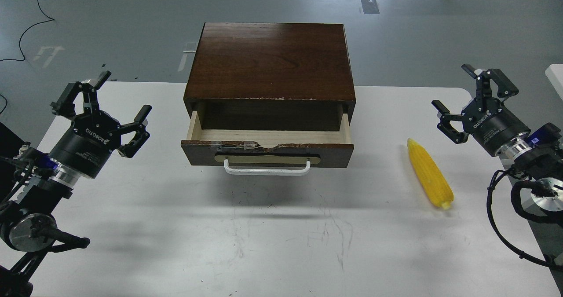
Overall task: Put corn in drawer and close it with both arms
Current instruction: 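Move the right gripper toward the yellow corn cob on the table, then close the right gripper on the yellow corn cob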
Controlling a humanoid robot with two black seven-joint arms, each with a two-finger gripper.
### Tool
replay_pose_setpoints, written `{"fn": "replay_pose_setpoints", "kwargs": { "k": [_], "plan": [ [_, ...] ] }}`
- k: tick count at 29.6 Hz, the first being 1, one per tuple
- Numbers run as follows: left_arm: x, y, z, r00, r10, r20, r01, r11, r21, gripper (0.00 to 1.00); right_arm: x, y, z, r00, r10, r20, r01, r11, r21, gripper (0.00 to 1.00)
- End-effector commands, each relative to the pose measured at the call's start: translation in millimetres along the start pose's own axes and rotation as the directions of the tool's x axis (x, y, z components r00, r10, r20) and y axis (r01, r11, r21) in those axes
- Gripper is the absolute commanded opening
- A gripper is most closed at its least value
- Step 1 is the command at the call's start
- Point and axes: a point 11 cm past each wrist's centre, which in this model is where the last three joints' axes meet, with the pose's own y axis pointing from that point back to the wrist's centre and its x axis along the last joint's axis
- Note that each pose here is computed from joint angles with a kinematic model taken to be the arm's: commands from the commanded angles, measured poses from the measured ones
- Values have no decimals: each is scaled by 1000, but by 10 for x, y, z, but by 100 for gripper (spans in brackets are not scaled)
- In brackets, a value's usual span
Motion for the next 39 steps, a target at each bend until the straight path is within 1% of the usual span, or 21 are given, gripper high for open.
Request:
{"fn": "replay_pose_setpoints", "kwargs": {
  "k": [1,2,5,6,8,11,12,14,15,18,20,24,26,29,33,39],
  "plan": [
    [-23,-31,16,1000,-9,5,9,1000,-4,100,158,213,-118,942,-100,-320,47,984,-169,100],
    [-25,-31,0,1000,-8,9,8,1000,1,100,213,305,-110,899,-149,-413,49,969,-242,100],
    [-41,-34,-25,1000,-8,7,8,1000,5,100,285,441,-62,812,-242,-532,42,932,-360,100],
    [-41,-34,-27,1000,-8,7,8,1000,6,100,296,463,-51,793,-262,-550,40,923,-382,100],
    [-49,-38,-30,1000,-9,4,9,1000,3,100,314,554,73,711,-360,-605,34,876,-481,100],
    [-51,-37,-35,1000,-9,4,9,1000,5,100,317,611,201,630,-435,-643,17,836,-549,100],
    [-53,-34,-38,1000,-9,3,9,1000,5,100,311,623,274,560,-476,-679,-2,818,-575,100],
    [-53,-34,-38,1000,-9,3,9,1000,5,100,270,620,397,489,-521,-700,-9,799,-601,100],
    [-57,-35,-33,1000,-12,4,12,1000,5,100,219,540,407,453,-545,-706,4,793,-609,100],
    [-60,-35,-28,1000,-13,5,13,1000,5,100,156,437,415,418,-574,-704,21,781,-624,100],
    [-61,-30,-28,1000,-17,5,17,1000,7,100,80,347,465,376,-618,-691,40,756,-654,100],
    [-64,-27,-25,1000,-19,2,19,1000,5,100,-28,188,532,329,-658,-677,63,731,-680,100],
    [-69,-29,-24,1000,-20,2,20,1000,5,100,-145,81,674,304,-679,-669,86,719,-690,100],
    [-66,-30,-14,1000,-20,3,20,1000,2,100,-140,73,723,299,-684,-665,81,713,-697,100],
    [-67,-30,-14,1000,-21,2,21,1000,2,100,-140,130,828,294,-707,-643,78,689,-721,100],
    [-69,-32,-8,1000,-21,3,21,1000,0,100,-197,126,905,292,-719,-630,93,677,-730,99]
  ]
}}
